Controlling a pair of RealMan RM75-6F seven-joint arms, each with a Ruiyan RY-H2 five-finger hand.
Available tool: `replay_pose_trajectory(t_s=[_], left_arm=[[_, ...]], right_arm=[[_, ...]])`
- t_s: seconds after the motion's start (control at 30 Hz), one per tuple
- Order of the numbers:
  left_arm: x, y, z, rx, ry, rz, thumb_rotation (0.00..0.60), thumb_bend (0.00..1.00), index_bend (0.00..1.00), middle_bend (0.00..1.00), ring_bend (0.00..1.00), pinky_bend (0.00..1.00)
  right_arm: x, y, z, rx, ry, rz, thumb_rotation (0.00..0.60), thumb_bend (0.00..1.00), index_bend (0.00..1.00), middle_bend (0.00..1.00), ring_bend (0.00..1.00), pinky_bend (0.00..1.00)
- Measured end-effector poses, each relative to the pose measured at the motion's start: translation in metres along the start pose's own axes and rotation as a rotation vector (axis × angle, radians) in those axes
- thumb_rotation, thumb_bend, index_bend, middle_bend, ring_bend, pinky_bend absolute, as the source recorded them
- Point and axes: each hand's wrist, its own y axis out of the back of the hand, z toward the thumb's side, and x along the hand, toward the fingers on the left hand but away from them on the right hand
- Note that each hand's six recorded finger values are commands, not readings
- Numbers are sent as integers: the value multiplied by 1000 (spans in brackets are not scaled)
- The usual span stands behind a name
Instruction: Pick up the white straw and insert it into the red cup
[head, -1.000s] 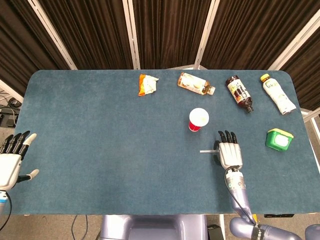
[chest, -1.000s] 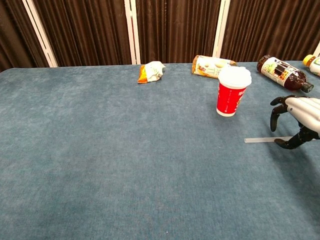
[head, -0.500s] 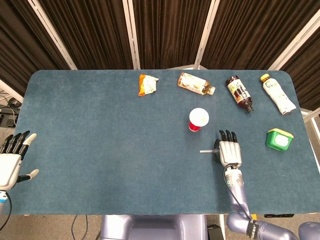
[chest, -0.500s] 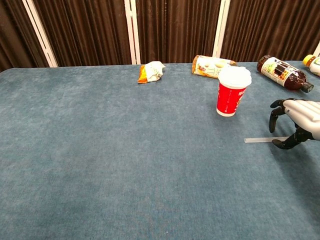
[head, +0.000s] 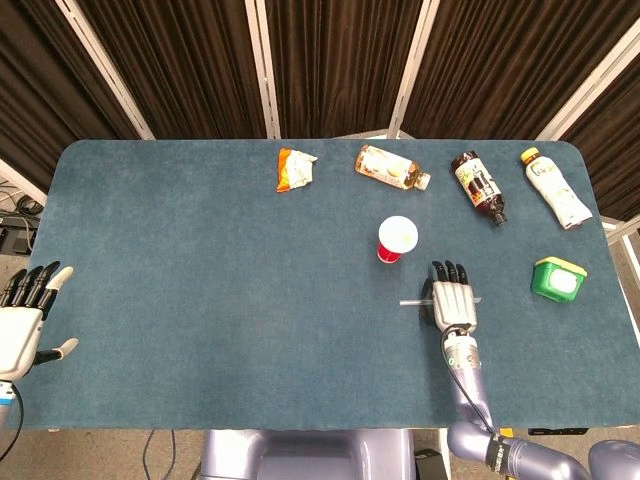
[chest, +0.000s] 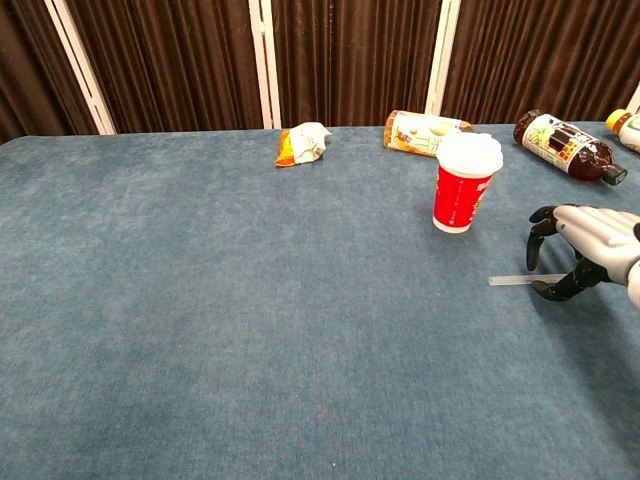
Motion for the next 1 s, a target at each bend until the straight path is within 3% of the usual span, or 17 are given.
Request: replay_pose_trajectory(t_s=[0.73,1.0], left_arm=[[0,0,0,-1,0,-1,600,57,34,0,0,0],[0,0,0,-1,1,-1,600,57,34,0,0,0]], right_arm=[[-3,-6,2,-7,-12,29,600,400,529,124,0,0],[-2,1,8,-35,12,-3,600,400,555,151,0,0]])
